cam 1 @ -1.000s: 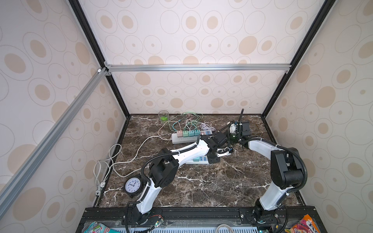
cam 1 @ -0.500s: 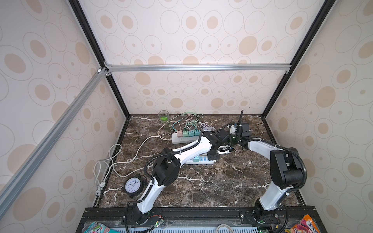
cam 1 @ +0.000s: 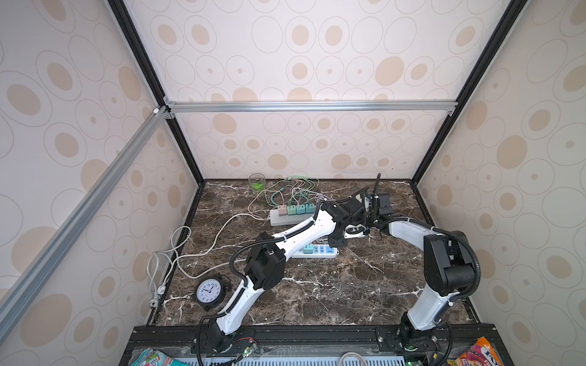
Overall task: Insert plugs into power strip
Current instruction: Insert the plug into the socket, then place the power cord at the center of the table.
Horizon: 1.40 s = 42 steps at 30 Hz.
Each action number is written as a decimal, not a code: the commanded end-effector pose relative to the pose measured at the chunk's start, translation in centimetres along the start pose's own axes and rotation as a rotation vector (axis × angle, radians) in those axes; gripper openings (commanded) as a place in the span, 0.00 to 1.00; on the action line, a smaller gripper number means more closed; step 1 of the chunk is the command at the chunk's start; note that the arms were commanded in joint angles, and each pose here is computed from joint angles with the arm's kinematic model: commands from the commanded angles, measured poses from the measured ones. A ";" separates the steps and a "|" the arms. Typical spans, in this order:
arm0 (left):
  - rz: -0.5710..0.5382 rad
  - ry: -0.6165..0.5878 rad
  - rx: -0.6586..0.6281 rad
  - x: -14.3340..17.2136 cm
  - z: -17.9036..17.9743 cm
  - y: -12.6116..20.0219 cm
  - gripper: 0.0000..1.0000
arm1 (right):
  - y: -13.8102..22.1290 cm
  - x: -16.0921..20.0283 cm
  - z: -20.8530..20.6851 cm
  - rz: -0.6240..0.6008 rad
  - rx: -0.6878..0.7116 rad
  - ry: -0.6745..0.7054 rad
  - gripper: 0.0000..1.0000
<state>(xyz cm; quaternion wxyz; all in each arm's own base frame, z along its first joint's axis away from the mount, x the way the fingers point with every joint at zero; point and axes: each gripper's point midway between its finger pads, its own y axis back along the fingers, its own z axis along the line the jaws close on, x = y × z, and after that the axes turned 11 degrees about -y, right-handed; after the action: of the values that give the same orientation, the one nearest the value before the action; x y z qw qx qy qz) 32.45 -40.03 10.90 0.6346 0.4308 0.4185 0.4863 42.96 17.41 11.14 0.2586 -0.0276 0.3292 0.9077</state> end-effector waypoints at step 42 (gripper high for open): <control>0.026 -0.072 0.111 1.2 -2.6 1.4 0.00 | -0.2 0.4 -0.4 0.027 0.046 0.011 0.00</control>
<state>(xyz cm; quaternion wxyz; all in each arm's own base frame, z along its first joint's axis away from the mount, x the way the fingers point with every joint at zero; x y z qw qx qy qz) 30.68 -38.57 8.92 0.6031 0.4870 0.4192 0.4726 42.41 17.18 10.47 0.2474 -0.0167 0.3494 0.9036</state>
